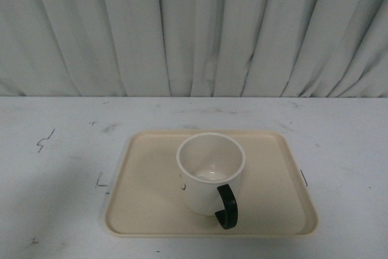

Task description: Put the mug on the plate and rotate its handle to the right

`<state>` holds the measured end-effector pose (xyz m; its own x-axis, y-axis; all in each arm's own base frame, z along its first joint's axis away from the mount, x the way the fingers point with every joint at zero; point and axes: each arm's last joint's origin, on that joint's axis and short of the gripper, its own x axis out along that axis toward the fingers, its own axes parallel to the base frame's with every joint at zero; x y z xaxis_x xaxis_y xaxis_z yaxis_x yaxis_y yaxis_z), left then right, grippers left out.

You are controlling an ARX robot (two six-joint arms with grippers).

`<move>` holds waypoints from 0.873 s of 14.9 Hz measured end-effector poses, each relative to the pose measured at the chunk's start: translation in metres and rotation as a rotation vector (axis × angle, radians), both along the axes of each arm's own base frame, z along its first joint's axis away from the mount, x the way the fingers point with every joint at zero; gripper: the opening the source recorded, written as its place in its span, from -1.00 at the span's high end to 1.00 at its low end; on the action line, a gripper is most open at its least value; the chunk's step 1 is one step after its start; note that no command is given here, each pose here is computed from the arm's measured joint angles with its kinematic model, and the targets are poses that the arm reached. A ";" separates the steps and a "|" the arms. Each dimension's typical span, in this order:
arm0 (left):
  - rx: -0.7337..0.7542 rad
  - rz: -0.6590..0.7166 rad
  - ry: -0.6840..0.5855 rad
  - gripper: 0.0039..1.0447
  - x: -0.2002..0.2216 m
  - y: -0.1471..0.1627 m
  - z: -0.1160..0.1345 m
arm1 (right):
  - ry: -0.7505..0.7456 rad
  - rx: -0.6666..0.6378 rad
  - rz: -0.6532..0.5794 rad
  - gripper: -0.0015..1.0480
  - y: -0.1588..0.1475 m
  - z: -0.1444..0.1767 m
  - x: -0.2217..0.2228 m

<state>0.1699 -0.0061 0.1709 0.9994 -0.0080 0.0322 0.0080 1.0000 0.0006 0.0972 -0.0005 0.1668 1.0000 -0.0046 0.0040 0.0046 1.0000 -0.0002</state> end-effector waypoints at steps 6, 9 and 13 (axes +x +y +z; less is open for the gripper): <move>0.000 0.011 0.045 0.97 -0.027 0.006 -0.007 | 0.000 0.000 0.000 -0.87 0.000 0.000 0.000; 0.000 0.011 0.034 0.97 -0.037 0.006 -0.004 | 0.000 0.000 0.000 -0.87 0.000 0.000 0.000; 0.000 0.011 0.026 0.97 -0.048 0.006 -0.002 | 0.000 0.000 0.000 -0.87 0.000 0.000 0.000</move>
<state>0.1221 0.0001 0.1689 1.0000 0.0027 0.0059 -0.0027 1.0000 0.0009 0.0972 -0.0005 0.1668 1.0000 -0.0050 0.0040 0.0050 1.0000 -0.0002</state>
